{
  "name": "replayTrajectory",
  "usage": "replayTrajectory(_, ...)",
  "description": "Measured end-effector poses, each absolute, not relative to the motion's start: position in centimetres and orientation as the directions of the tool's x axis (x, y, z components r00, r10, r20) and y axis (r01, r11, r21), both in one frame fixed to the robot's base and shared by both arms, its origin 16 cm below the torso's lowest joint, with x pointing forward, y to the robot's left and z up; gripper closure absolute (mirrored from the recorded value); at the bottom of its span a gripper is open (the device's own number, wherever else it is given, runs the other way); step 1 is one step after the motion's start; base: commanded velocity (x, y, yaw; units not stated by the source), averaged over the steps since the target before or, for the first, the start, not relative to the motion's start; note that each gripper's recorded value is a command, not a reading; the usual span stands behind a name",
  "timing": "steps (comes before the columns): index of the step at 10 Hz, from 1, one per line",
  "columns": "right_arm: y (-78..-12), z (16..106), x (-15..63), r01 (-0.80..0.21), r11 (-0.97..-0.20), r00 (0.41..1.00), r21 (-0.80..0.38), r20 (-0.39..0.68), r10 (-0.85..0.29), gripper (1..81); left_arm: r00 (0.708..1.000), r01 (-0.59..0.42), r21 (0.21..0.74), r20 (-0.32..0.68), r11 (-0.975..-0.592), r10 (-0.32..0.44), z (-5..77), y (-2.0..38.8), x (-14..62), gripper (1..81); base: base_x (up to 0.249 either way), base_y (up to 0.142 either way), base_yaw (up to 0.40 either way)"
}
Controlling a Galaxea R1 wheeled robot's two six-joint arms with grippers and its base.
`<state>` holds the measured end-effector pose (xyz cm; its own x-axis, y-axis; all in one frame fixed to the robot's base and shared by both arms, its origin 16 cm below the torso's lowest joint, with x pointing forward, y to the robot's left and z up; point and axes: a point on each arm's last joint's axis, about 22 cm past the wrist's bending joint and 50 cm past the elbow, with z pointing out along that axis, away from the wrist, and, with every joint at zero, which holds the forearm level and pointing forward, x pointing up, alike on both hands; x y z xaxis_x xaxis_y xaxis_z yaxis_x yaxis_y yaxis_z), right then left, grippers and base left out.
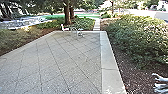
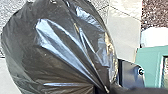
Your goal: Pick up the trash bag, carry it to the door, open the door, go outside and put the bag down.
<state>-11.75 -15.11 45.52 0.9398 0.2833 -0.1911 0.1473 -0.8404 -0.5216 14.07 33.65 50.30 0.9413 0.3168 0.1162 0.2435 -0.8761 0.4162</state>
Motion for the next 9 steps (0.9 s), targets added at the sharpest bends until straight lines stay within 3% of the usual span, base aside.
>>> replayTrajectory(2, -15.7, 45.3, -11.5, 0.171, -0.840, 0.932, -0.516, -0.193, 0.308, 1.0, 0.919, 0.282, 0.417, 0.142, -0.864, 0.368, 52.1, 36.5, 18.8, 81.1, 0.000, 0.000, 0.000)
replayTrajectory(6, -15.4, 44.9, -10.0, 0.255, -0.805, 0.889, -0.535, -0.198, 0.413, 1.0, 0.849, 0.449, 0.304, 0.148, -0.840, 0.508, 54.4, 48.3, 17.5, 81.1, 0.000, 0.000, 0.000)
replayTrajectory(9, -15.3, 45.0, -11.1, 0.244, -0.802, 0.880, -0.545, -0.224, 0.420, 1.0, 0.828, 0.456, 0.307, 0.196, -0.835, 0.525, 57.3, 51.3, 23.5, 81.1, 0.000, 0.000, 0.000)
